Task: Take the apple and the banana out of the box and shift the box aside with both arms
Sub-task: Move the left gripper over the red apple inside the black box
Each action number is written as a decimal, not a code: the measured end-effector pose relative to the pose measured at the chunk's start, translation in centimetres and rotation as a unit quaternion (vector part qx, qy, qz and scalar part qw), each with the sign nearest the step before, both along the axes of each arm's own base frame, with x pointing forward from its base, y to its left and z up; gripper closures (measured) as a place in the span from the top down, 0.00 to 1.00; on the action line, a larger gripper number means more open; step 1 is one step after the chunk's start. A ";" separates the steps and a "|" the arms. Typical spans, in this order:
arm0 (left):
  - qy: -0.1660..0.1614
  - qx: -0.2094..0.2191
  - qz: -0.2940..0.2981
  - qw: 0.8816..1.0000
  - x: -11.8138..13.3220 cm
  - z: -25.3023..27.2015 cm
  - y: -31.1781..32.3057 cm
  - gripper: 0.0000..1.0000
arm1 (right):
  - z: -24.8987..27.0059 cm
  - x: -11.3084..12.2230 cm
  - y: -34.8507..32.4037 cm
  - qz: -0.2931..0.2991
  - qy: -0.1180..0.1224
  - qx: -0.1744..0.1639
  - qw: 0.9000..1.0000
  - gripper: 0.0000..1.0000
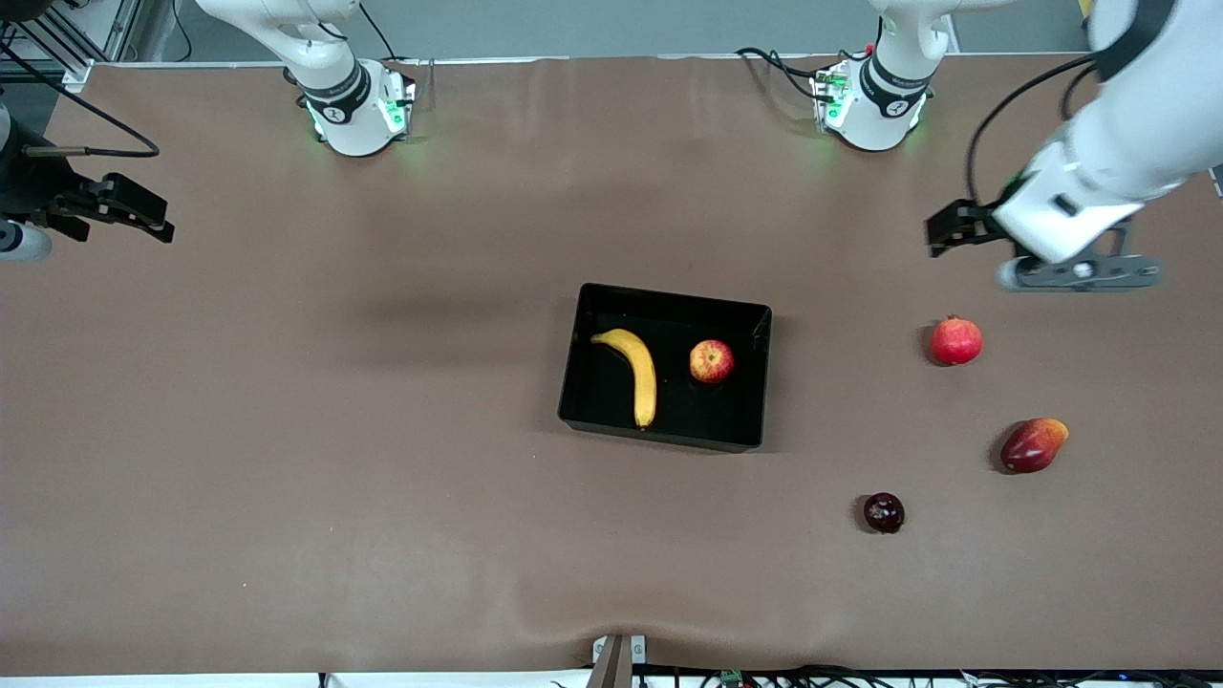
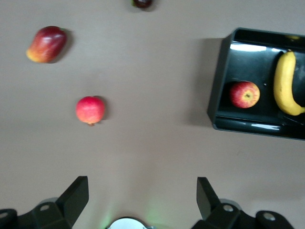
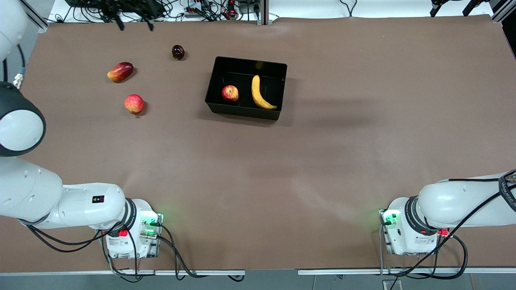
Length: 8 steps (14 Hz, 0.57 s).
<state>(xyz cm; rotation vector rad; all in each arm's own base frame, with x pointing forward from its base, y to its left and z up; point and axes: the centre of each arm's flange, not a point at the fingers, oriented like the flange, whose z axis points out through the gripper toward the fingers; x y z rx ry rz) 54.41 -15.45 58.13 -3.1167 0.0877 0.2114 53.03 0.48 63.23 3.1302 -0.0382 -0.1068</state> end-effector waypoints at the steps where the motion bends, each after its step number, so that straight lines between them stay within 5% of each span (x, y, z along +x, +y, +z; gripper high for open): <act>1: 0.001 -0.003 -0.010 1.000 -0.1 -0.6 -1.7 1.00 | 0.0 0.0 0.0 0.000 0.000 0.000 1.000 1.00; 8: -0.001 -0.023 -0.017 1.000 -1.0 -5.9 -10.9 1.00 | 0.0 0.0 0.1 0.001 0.000 0.000 1.000 1.00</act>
